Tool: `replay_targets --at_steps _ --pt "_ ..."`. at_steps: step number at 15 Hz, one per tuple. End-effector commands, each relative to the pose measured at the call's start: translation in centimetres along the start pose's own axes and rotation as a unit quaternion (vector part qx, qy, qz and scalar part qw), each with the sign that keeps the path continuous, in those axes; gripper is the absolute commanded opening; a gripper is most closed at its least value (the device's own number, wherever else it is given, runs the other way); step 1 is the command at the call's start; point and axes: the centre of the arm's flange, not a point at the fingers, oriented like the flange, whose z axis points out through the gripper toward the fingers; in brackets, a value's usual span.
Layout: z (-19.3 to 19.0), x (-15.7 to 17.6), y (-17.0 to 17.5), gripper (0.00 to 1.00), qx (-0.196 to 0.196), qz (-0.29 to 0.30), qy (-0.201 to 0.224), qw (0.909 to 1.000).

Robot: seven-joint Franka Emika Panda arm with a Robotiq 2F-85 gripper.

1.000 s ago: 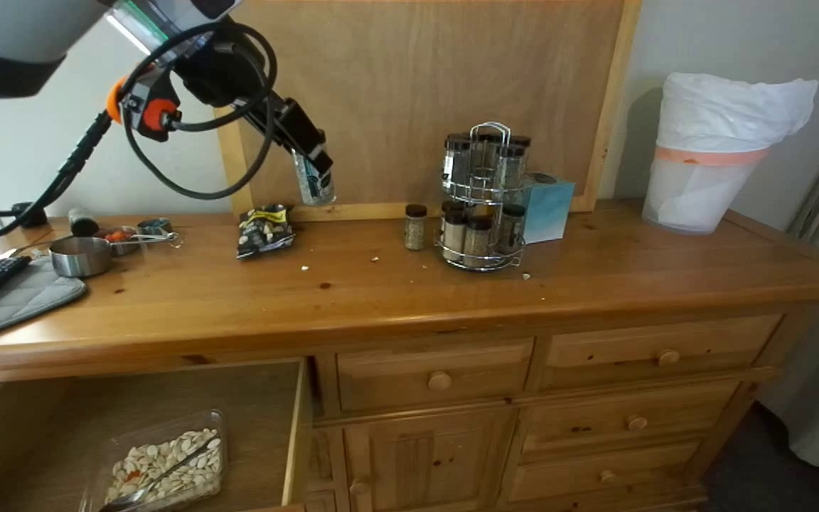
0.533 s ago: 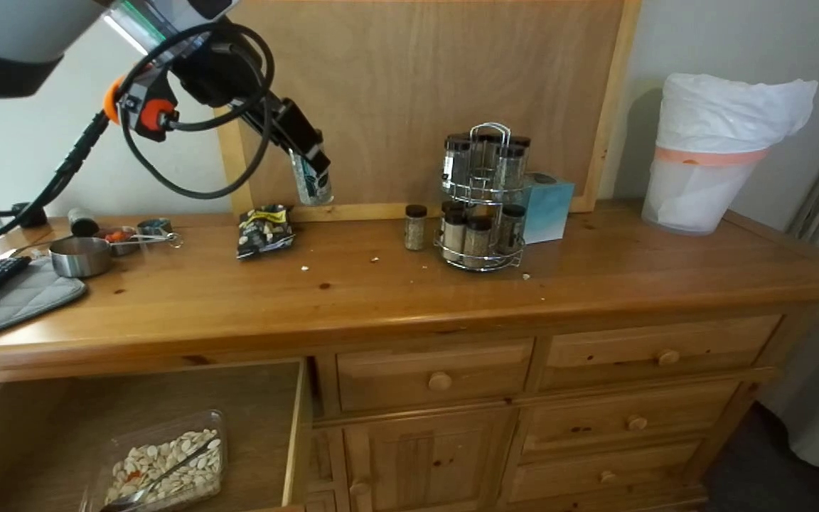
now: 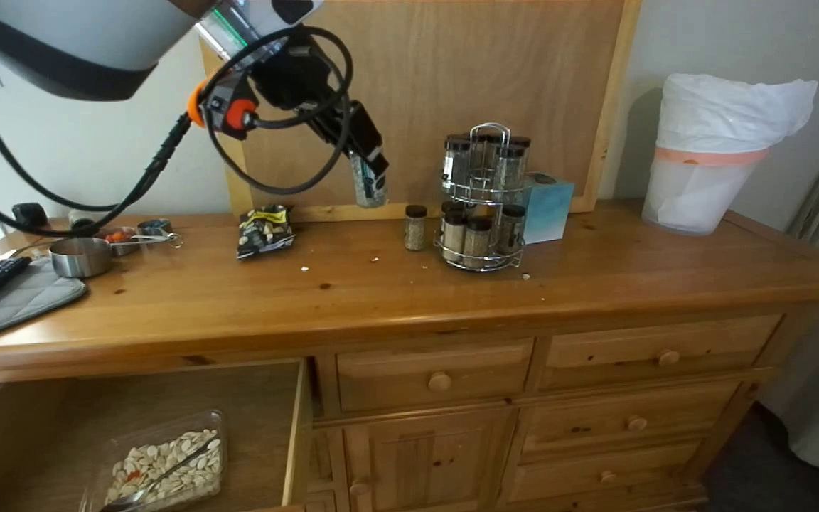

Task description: Move the bottle to the metal holder

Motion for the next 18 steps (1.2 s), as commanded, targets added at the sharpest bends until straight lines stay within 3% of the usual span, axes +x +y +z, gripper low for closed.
replay_targets --at_steps 1,7,18 --pt "2.8 4.0 -2.1 0.24 0.011 -0.013 0.001 0.9998" --pt "5.2 7.8 -3.7 0.24 0.009 -0.023 0.012 0.9996" --pt "10.6 11.7 1.3 0.24 -0.023 -0.004 0.015 0.9996"
